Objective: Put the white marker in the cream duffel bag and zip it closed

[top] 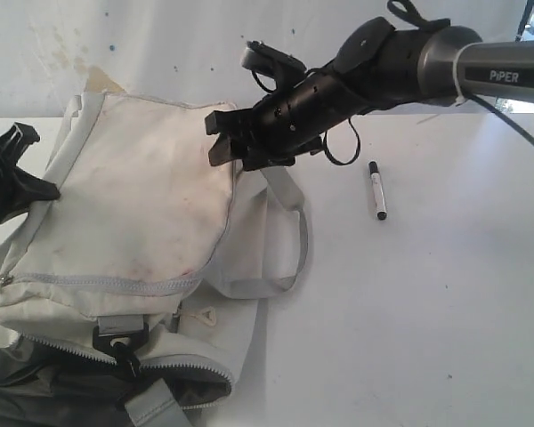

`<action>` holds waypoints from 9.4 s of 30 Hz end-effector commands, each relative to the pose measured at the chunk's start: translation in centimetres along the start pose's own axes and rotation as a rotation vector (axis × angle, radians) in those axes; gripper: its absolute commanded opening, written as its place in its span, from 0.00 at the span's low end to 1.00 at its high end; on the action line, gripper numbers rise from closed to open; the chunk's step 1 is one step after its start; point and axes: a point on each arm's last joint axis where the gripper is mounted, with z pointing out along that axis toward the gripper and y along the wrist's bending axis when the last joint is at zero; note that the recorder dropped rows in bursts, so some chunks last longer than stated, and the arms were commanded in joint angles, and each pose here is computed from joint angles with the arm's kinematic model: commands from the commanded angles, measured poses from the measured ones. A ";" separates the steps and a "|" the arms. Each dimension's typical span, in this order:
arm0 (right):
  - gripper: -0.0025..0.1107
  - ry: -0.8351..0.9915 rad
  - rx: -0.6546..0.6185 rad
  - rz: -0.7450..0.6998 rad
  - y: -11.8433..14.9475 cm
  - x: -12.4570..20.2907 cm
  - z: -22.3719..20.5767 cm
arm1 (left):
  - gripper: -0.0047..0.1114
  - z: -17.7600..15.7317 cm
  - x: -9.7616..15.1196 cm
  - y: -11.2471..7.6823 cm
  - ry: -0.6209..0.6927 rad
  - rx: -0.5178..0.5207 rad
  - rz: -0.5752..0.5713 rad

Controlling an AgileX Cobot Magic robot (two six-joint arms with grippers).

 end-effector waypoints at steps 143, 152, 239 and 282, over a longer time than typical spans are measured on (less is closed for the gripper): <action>0.02 0.082 -0.153 -0.685 19.7 8.2 3.7 | 0.59 -7.3 1.3 2.8 0.424 0.272 1.028; 0.02 0.078 -0.146 -0.683 19.4 8.0 3.7 | 0.32 -7.9 1.8 2.5 0.420 0.282 1.175; 0.02 -0.063 -0.102 -0.481 19.7 6.0 2.0 | 0.04 -6.0 5.3 2.9 0.543 0.249 1.005; 0.02 0.018 0.092 -0.485 17.7 4.1 -5.3 | 0.04 -6.3 5.8 5.2 0.521 0.155 0.771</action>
